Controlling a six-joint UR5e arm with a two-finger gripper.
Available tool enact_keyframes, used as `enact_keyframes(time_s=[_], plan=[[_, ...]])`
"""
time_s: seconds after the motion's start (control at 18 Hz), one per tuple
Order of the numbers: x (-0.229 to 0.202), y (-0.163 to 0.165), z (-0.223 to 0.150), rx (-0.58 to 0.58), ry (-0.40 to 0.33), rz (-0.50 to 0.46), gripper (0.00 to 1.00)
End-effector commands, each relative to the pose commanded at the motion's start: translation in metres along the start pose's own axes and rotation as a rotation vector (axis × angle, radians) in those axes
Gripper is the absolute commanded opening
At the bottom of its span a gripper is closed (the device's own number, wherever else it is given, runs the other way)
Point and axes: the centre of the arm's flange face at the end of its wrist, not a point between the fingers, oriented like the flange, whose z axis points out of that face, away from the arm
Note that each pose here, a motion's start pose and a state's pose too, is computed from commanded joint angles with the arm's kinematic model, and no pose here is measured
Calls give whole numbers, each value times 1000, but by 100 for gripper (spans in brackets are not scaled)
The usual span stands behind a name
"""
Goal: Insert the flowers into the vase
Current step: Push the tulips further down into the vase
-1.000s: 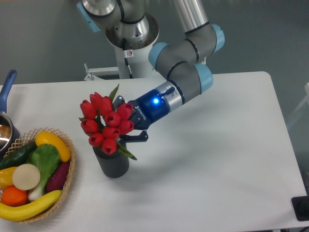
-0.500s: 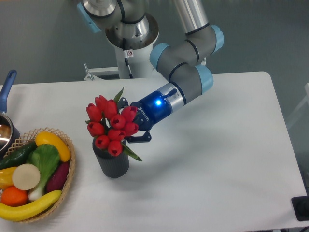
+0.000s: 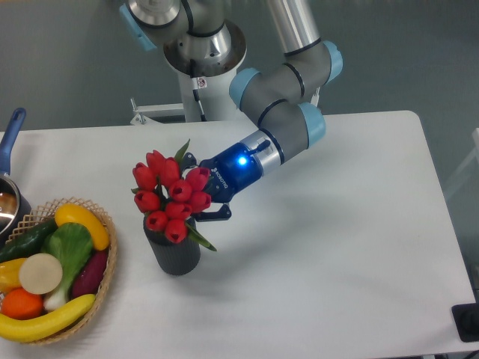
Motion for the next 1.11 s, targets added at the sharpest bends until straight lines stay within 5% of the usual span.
enact_keyframes(time_s=[0.28,0.78,1.11], plan=[[-2,6,2,-18,-2,8,35],[-4,6,1,-18,-4,9,73],[-4,6,1,-19,-4,11,89]])
